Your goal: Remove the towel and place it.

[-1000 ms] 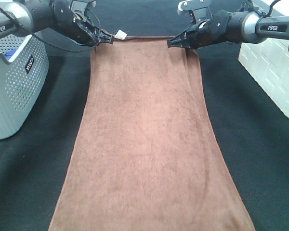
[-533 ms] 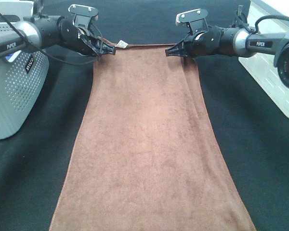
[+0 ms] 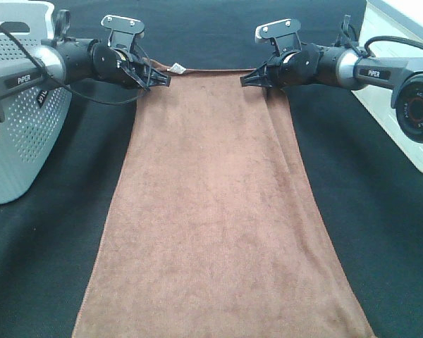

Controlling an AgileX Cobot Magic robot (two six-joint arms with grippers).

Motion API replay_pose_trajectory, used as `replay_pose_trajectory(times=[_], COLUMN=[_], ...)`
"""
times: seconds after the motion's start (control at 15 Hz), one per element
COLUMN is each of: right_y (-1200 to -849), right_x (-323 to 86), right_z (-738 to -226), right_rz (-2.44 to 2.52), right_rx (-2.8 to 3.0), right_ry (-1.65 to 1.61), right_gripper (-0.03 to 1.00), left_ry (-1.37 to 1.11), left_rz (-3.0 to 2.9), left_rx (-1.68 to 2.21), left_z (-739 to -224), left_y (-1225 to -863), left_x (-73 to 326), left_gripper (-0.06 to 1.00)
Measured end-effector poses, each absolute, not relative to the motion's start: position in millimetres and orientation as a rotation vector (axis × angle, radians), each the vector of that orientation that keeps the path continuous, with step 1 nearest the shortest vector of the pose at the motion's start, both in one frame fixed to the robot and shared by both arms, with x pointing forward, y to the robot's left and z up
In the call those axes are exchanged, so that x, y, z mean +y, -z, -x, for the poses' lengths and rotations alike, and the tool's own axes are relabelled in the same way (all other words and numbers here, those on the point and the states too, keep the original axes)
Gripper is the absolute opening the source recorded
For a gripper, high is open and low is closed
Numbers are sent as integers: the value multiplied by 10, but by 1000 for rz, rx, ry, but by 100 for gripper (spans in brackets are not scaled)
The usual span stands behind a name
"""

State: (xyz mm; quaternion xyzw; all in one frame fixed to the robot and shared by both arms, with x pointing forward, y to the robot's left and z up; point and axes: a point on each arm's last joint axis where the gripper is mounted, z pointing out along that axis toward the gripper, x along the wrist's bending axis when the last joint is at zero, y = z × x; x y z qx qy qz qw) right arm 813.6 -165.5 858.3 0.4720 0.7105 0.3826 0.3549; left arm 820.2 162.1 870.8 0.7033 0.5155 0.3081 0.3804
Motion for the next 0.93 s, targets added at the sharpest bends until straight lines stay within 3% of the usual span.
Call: replay_pose_trajectory(times=[0.2,0.27,0.4,0.73,0.93], right_y=[-8605,-8600,-8583,-8545,-8531], right_x=[-1663,-1674,-1683,-1694,-1693], right_z=[-8148,-8148,-8141,-8105,-8053], right_rz=[-1210,-1214,-1230,-1387,-1455], right_rx=[1813,1817,1834,1861,1939], right_ry=[-1000,-996,-987,-1003,-964], right_gripper=[49,53,56,62,62], left_ry=[-803,-802,-802,-790,-779], left_rz=[-1778,-1779,-1779,-1714,-1685], left_rx=[1304,1305,1311,1353,1370], left_z=[-8213,-8213,-8218,-8239,-8243], left_y=[-8705,-8693,-8670,-8675,-8681], left_x=[1620,1620,1644,1697,1697], left_gripper=[1,3,15,55,60])
